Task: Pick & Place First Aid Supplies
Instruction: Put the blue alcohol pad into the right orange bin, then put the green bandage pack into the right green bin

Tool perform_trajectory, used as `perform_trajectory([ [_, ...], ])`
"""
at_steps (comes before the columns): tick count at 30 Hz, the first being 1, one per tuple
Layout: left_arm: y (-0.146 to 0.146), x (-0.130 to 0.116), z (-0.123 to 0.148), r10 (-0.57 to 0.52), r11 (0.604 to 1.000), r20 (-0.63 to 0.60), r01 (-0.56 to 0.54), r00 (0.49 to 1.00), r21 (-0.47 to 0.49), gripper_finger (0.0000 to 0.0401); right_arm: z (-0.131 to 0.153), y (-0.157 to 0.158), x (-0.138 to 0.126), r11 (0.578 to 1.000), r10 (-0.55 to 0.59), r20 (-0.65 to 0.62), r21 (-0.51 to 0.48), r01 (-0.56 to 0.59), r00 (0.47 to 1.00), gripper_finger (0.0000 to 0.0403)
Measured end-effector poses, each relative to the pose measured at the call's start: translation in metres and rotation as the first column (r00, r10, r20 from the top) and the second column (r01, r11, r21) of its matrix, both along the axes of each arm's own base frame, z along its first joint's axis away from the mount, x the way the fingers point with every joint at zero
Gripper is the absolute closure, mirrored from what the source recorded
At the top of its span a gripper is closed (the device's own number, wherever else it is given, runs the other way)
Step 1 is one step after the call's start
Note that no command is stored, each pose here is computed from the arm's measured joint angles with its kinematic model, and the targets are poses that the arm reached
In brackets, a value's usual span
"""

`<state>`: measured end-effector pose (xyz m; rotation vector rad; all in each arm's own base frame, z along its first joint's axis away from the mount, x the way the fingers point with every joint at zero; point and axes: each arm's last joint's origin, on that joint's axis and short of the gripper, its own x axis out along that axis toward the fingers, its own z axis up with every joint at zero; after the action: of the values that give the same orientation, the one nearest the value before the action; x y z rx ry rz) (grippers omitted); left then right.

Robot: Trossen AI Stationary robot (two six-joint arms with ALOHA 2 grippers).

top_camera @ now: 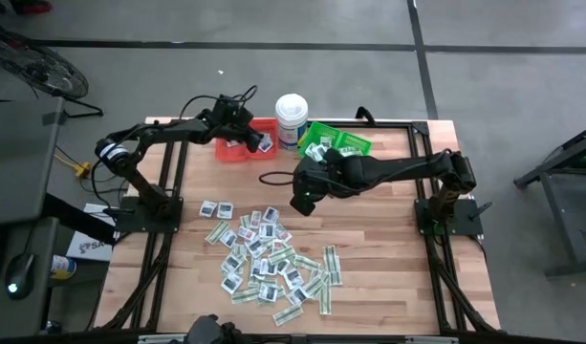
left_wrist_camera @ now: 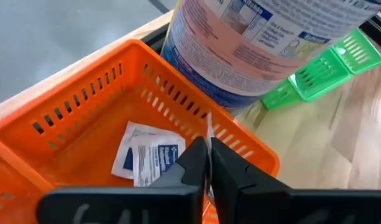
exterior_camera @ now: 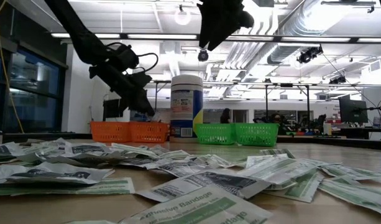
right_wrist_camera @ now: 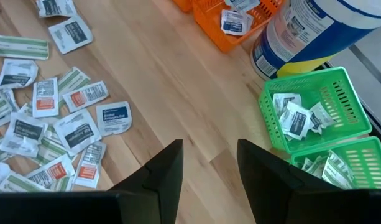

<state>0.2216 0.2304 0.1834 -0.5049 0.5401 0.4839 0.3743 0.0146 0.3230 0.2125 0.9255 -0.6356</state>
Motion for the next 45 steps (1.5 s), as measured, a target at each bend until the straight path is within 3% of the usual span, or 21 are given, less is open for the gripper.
perform_trajectory([
  [11,-0.004,0.0,0.004,-0.103,0.994,0.056,0.104,0.993,-0.029,0.0248,0.005,0.0,-0.013,0.999,0.036,-0.074,0.033,-0.034,0.997,0.0258],
  [19,-0.027,-0.004,0.049,-0.163,0.978,0.092,0.149,0.982,0.146,0.0239,0.005,0.013,-0.039,0.997,0.059,-0.177,0.052,-0.051,0.982,0.0258],
  [27,-0.083,-0.003,0.091,-0.305,0.916,0.084,0.268,0.949,0.298,0.0239,-0.046,0.032,-0.073,0.974,0.111,-0.065,0.203,-0.096,0.992,0.0258],
  [31,-0.12,-0.004,0.109,-0.385,0.871,0.078,0.334,0.92,0.359,0.0239,-0.07,0.04,-0.095,0.929,0.259,-0.023,0.281,-0.242,0.966,0.0258],
  [36,-0.166,-0.016,0.128,-0.41,0.827,0.045,0.351,0.911,0.439,0.0239,-0.102,0.042,-0.114,0.824,0.46,-0.015,0.381,-0.42,0.888,0.0258],
  [39,-0.19,-0.026,0.135,-0.425,0.804,0.026,0.364,0.905,0.471,0.0239,-0.121,0.042,-0.117,0.762,0.523,0.021,0.437,-0.478,0.852,0.0258],
  [45,-0.226,-0.049,0.127,-0.442,0.781,0.058,0.352,0.895,0.516,0.0239,-0.14,0.045,-0.104,0.725,0.563,0.089,0.424,-0.542,0.822,0.0258],
])
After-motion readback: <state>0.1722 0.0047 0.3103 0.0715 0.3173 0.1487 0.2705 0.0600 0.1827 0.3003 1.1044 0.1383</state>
